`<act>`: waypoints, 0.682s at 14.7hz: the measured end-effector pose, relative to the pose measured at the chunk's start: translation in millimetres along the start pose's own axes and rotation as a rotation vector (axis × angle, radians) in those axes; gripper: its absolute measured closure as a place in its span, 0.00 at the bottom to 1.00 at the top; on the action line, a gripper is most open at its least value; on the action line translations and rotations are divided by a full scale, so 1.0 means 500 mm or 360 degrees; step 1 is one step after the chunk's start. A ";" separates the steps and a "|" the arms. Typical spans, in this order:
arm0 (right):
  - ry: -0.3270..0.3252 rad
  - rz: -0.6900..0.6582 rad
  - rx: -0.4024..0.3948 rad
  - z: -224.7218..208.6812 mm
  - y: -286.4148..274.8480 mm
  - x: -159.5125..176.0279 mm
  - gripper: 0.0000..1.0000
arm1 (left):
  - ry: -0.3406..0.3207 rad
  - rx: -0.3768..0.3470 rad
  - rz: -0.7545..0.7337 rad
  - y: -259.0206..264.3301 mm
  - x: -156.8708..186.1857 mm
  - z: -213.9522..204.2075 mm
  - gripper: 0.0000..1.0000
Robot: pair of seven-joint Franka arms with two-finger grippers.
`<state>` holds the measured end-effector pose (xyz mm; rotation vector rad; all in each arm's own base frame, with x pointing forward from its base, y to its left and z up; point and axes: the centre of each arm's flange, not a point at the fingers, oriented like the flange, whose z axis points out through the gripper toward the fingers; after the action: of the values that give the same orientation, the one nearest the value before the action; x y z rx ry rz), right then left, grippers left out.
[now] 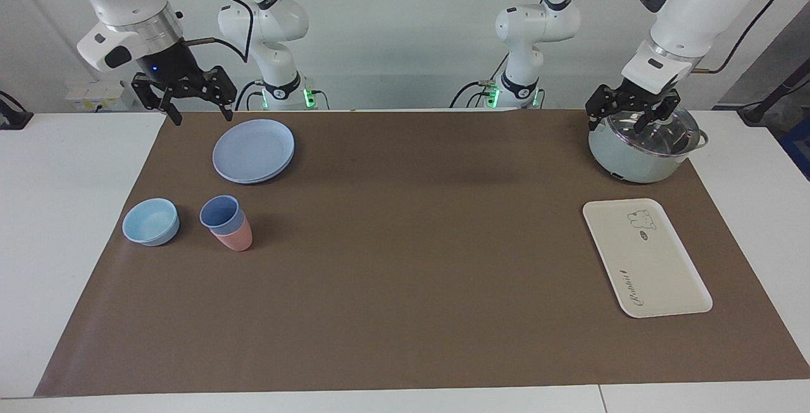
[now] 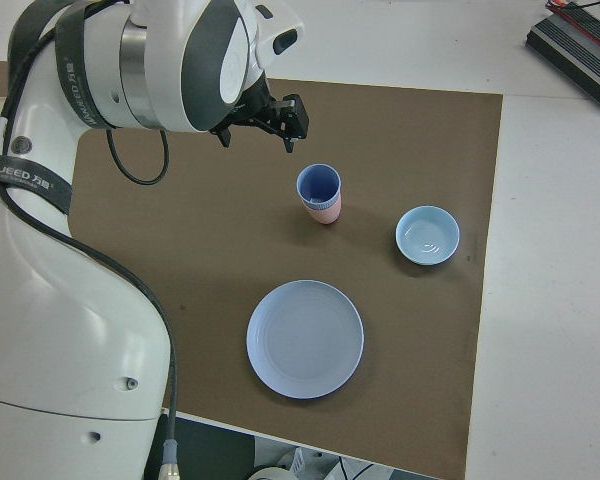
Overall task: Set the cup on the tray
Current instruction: 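Move the right gripper over the pink-and-blue cup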
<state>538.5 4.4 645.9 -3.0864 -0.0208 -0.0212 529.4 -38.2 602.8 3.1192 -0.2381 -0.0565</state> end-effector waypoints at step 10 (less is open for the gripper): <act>0.0080 0.0774 0.0017 -0.004 0.053 0.015 0.08 | 0.0000 0.0000 0.0000 0.000 0.000 0.000 0.00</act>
<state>546.5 -22.0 646.5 -2.9871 0.7218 -0.0764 529.4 -38.2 602.8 3.1192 -0.2381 -0.0565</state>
